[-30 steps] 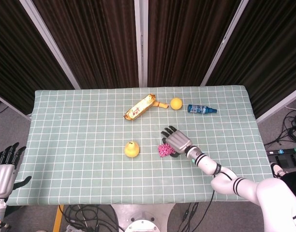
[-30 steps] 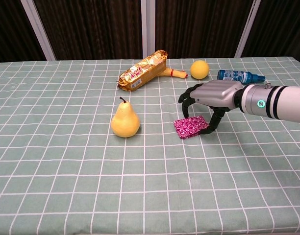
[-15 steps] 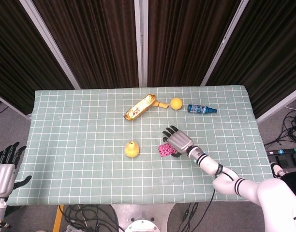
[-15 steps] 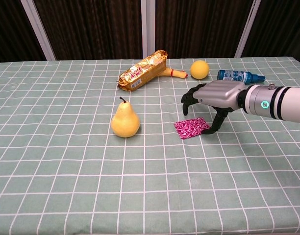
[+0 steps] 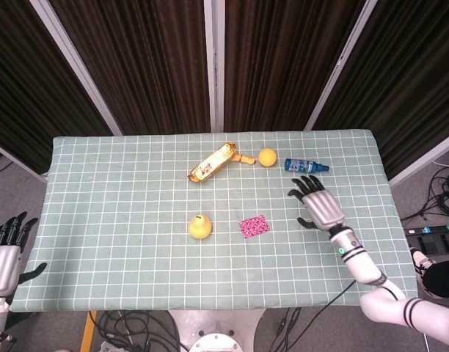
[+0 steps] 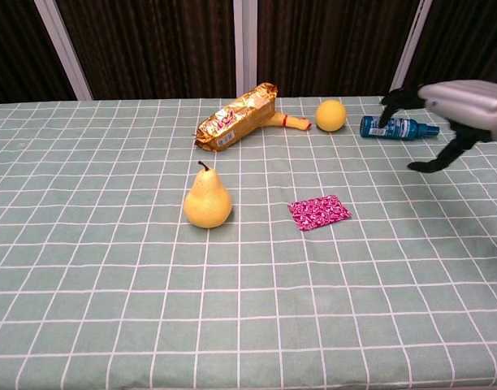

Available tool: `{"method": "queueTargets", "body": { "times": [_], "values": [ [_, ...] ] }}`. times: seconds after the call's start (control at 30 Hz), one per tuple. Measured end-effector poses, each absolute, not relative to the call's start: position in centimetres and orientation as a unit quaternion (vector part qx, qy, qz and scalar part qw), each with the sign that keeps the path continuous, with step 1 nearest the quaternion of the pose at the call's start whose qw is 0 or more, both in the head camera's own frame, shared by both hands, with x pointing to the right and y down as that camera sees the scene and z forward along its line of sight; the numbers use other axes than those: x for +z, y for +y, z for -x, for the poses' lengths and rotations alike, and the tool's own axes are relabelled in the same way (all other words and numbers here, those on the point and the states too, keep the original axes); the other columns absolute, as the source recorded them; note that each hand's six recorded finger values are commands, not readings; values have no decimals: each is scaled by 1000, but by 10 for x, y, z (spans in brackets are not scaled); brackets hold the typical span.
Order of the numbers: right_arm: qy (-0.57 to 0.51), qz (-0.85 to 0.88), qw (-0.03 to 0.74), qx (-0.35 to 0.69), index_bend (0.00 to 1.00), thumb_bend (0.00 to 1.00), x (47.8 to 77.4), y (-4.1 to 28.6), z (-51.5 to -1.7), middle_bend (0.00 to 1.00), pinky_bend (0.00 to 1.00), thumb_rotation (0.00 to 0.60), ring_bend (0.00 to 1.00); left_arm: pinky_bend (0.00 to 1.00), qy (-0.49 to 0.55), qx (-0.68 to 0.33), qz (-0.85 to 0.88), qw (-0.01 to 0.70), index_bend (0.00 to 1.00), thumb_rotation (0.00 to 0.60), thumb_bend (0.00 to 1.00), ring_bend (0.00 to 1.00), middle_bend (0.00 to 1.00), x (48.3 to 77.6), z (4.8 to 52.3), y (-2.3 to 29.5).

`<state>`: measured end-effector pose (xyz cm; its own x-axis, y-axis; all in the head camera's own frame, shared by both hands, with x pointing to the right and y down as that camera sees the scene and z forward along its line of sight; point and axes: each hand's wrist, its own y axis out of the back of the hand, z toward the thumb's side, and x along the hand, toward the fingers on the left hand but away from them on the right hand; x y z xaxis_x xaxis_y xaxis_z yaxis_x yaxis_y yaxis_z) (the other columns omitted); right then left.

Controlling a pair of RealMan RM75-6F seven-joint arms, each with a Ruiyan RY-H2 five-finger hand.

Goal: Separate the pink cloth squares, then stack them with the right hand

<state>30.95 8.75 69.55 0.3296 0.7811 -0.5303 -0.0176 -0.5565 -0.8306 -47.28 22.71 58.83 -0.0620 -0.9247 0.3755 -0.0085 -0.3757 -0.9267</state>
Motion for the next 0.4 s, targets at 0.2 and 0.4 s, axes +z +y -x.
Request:
{"method": "queueTargets", "body": {
  "times": [0.2,0.4],
  "values": [
    [-361,667,370,536,197,165,639,124,-381,32,0,600,0,161,413,-597,568,387,180,600,4,107,156,587,469,223],
    [-407,643,356,542,193,164,596,167,-418,33,0,600,0,161,412,-593,571,391,180,600,4,108,155,585,464,221]
  ]
}}
